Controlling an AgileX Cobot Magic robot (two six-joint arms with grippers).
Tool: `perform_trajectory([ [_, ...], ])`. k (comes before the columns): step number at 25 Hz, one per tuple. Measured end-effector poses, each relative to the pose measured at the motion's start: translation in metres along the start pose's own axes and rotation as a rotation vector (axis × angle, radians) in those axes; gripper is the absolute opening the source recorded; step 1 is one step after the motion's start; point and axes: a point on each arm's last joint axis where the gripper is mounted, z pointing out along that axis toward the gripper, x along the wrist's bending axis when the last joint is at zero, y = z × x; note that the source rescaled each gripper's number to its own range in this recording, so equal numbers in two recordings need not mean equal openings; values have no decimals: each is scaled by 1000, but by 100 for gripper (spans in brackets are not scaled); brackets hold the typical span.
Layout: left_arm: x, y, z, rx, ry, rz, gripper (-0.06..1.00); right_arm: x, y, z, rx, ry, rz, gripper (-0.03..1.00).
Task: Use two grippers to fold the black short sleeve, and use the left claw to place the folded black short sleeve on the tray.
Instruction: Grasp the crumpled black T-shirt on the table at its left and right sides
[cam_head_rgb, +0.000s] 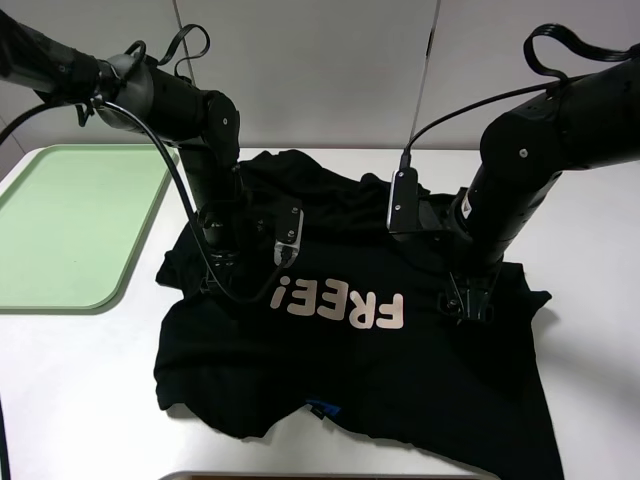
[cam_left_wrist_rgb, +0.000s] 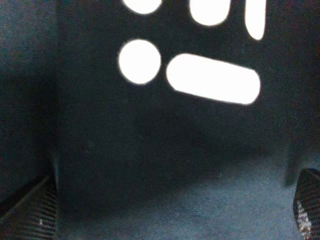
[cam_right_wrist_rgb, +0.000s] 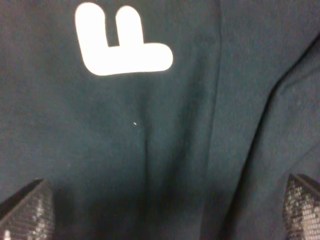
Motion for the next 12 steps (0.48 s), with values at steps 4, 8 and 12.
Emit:
perform_trajectory([
  [4,0,0,0,1,-2,0,93,-4,-3,10,2,6,22,100],
  [8,0,0,0,2,-4,0,92,-3,-1,20,1,26,39,100],
  [12,-1,0,0,2,-5,1,92,-1,-1,33,18,56,49,100],
])
